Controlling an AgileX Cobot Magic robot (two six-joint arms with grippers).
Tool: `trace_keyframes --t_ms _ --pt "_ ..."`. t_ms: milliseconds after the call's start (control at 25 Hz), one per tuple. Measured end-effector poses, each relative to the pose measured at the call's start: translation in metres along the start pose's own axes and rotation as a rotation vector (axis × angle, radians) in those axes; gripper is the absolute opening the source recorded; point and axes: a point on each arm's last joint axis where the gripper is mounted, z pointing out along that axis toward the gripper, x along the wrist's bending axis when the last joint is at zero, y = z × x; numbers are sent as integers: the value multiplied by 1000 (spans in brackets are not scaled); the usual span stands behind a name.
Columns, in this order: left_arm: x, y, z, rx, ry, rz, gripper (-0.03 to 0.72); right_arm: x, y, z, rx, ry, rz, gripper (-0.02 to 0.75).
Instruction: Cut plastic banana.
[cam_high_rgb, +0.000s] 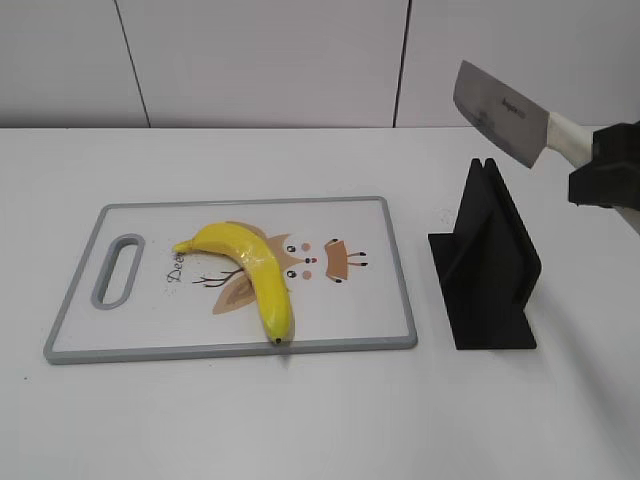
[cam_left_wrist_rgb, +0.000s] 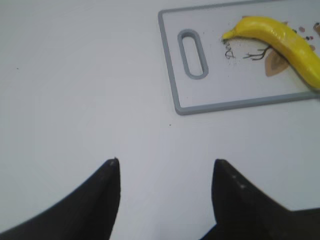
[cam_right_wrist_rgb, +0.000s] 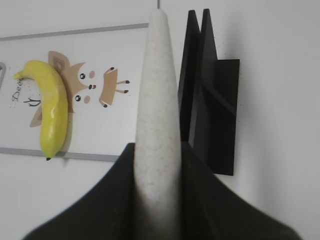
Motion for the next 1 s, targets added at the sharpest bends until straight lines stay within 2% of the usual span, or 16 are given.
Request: trace_keyframes --t_ms 160,240,680,1000 --pt "-3 -23 -10 -129 11 8 545 -6 -2 1 0 -53 -7 173" --pt "-3 -26 -10 -150 13 9 545 -7 -1 1 -4 -72 -9 173" --pt "-2 -26 -9 -166 24 12 538 -13 -5 24 78 -110 5 173" --pt "-2 -26 -9 -166 26 13 533 -12 -4 25 86 -97 -21 173"
